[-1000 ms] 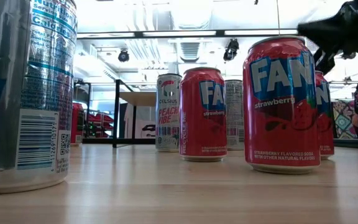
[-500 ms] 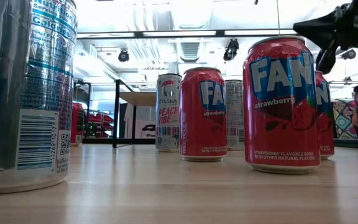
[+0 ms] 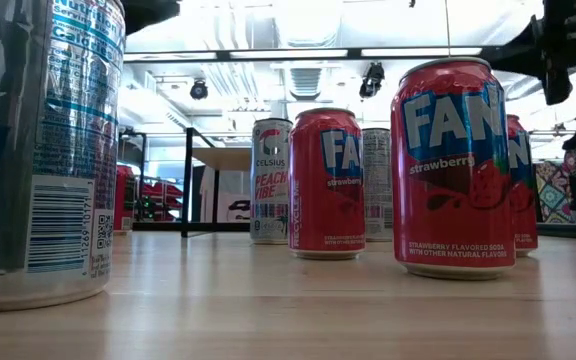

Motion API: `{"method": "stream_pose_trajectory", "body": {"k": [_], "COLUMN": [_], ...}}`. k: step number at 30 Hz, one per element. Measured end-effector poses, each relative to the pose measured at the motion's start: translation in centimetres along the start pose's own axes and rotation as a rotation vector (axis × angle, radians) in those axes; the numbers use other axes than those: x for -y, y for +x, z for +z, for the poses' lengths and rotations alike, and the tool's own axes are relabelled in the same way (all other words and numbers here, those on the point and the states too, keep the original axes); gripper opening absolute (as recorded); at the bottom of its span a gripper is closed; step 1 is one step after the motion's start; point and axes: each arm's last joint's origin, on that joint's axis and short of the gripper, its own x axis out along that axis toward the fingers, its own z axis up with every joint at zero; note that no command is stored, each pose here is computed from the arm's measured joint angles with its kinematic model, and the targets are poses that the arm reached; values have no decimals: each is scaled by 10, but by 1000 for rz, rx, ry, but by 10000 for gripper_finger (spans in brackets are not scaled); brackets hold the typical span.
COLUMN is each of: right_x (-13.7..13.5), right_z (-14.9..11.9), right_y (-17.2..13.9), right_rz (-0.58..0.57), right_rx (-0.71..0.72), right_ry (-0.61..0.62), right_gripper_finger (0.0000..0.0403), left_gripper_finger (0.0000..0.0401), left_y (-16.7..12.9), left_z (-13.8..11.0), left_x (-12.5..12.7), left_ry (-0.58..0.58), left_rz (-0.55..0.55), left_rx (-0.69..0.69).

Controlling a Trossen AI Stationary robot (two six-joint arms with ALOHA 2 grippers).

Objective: Place canned beverage on shelf
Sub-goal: Put the top left white blue soda can on the shelf

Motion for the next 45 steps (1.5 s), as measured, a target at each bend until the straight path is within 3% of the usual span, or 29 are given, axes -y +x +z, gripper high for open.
{"method": "stream_pose_trajectory", "body": {"k": [5, 12, 17, 24, 38, 45], "right_x": [0, 0, 1, 1, 2, 2], "right_z": [2, 0, 0, -1, -4, -4], "right_y": [-1, 0, 0, 0, 0, 0], "right_rz": [-3, -16, -17, -23, -30, -30], "right_rx": [0, -8, -8, -21, -34, -35], "right_ry": [-40, -56, -56, -68, -80, -81], "right_gripper_finger": [9, 9, 9, 9, 9, 9], "left_gripper_finger": [0, 0, 0, 0, 0, 0], "left_y": [20, 47, 62, 80, 72, 62], "left_z": [2, -4, -6, -3, -5, 26], "left_x": [17, 39, 41, 38, 31, 30], "left_ry": [104, 248, 352, 371, 399, 336], "left_rz": [22, -212, -197, -145, -111, -45], "left_rx": [-164, -318, -431, -470, -551, -701]}}
